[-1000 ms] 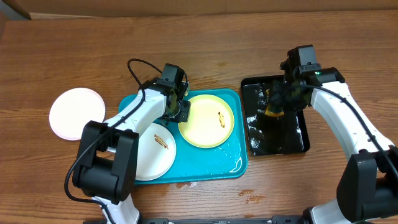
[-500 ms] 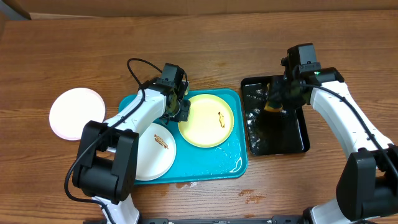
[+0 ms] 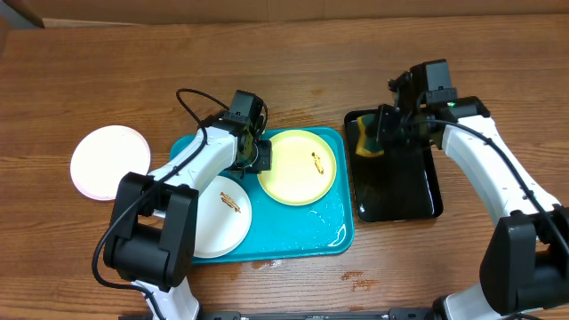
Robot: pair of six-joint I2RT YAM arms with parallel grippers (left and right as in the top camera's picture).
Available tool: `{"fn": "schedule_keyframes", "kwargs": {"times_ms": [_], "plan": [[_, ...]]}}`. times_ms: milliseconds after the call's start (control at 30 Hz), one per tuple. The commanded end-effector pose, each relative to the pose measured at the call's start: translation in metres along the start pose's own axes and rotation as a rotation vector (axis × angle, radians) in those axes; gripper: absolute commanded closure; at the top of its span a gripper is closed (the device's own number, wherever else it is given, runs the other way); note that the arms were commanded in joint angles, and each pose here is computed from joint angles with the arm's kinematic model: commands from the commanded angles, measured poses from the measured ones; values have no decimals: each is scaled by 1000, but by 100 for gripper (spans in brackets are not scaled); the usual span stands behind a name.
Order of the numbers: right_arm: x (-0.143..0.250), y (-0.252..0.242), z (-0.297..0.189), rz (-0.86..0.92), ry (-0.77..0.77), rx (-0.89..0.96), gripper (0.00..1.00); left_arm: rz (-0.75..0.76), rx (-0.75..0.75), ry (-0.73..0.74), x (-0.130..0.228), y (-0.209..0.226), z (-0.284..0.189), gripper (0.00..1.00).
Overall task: Clean dirty plates on tray and stack at the side
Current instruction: 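Carry the sponge with the right gripper onto the held yellow plate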
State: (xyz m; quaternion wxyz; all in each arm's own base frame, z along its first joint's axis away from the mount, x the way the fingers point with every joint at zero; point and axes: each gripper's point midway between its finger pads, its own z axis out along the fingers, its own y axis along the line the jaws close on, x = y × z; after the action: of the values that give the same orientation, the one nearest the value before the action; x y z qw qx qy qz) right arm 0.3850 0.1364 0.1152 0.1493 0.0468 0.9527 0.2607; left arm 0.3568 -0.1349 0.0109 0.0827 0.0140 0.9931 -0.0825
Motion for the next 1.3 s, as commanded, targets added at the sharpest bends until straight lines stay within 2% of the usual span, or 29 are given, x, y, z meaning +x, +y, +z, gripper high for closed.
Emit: {"fn": "schedule_keyframes", "kwargs": {"times_ms": [0, 100, 267, 433, 633, 833, 1267], "plan": [[7, 37, 9, -70, 21, -111, 96, -39, 24, 13, 0, -3, 2, 96], [9, 64, 21, -174, -21, -99, 96, -39, 26, 17, 1, -3, 2, 96], [7, 96, 50, -510, -203, 160, 96, -41, 22, 29, 4, -2, 2, 96], [13, 117, 78, -706, -238, 190, 96, -42, 21, 30, 4, -2, 2, 96], [11, 104, 105, -726, -218, 207, 96, -41, 21, 30, 4, -2, 2, 96], [20, 97, 134, -869, -153, 170, 96, -41, 21, 30, 4, -2, 2, 96], [6, 65, 150, -825, -146, 208, 96, -42, 20, 33, 5, -2, 2, 96]]}}
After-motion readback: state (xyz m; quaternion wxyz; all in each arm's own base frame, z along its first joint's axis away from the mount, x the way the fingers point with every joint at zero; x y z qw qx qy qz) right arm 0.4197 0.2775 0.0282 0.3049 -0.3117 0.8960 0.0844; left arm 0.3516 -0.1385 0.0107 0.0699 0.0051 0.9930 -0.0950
